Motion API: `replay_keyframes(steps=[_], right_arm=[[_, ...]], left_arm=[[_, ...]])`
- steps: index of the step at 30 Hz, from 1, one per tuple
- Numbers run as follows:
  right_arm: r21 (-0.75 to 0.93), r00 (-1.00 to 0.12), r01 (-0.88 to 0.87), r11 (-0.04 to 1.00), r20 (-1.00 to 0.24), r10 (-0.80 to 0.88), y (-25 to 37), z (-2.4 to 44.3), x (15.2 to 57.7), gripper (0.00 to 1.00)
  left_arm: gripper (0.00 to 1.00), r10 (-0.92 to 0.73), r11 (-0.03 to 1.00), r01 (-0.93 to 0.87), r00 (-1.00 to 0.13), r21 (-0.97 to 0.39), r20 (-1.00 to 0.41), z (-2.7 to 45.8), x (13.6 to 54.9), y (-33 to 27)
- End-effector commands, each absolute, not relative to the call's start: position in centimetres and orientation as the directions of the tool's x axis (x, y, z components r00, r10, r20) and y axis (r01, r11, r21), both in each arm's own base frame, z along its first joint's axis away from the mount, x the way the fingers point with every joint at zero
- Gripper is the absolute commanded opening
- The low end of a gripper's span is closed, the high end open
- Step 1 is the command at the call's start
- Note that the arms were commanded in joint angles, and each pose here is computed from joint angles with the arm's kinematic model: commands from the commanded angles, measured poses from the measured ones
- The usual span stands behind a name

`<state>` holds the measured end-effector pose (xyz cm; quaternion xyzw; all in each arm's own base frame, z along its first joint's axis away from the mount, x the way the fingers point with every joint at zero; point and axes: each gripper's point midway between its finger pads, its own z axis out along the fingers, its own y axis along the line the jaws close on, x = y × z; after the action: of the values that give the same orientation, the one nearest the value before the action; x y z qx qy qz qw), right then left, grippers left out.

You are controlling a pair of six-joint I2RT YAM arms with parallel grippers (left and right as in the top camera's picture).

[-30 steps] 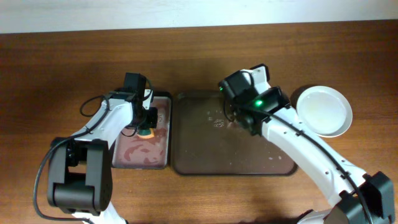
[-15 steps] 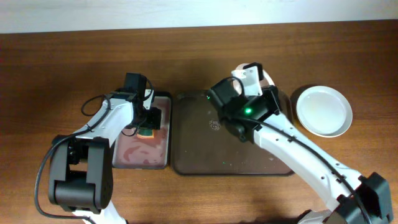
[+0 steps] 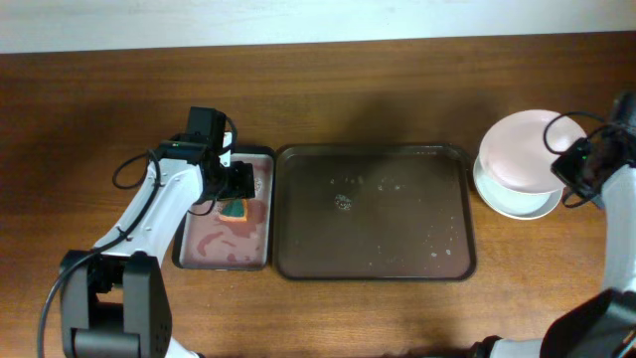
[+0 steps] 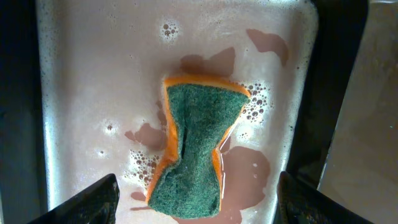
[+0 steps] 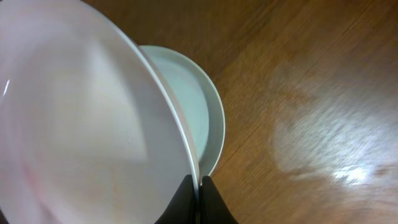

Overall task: Clean dirty plates on tray and stack at the side
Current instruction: 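Carry the pink plate right and stack it on the plate pile, then release the sponge into the small tray with the left gripper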

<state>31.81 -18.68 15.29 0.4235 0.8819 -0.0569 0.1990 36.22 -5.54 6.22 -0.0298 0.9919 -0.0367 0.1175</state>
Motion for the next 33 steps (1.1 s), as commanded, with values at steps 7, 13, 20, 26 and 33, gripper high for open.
replay_keyframes(steps=[7, 13, 20, 26, 33], right_arm=[[0.145, -0.547, 0.793, 0.592, -0.260, 0.796, -20.0, 9.8, 33.3, 0.29], [0.505, -0.834, 0.339, 0.794, -0.229, 0.501, -9.2, 11.9, 37.4, 0.60], [0.270, -0.977, 0.185, 0.945, -0.052, 0.206, -1.2, 9.6, 33.2, 0.93], [0.195, -0.987, 0.145, 0.970, -0.042, 0.156, 0.6, 12.6, 29.8, 0.99], [0.153, -0.843, 0.060, 0.986, -0.522, 0.132, 0.3, 21.0, 27.2, 0.99]], left_arm=[[0.81, -0.110, 0.992, -0.091, -0.958, -0.085, -0.264, 7.7, 36.5, -5.1], [0.86, -0.146, 0.989, -0.125, -0.925, -0.084, -0.350, 10.8, 36.9, -3.5], [1.00, -0.291, 0.957, -0.281, -0.932, -0.079, -0.214, 9.7, 33.8, -1.1], [1.00, -0.254, 0.967, -0.254, -0.967, -0.011, -0.026, 9.3, 28.5, -0.6], [1.00, -0.256, 0.966, -0.221, -0.863, -0.130, -0.436, 14.4, 26.3, -0.6]])
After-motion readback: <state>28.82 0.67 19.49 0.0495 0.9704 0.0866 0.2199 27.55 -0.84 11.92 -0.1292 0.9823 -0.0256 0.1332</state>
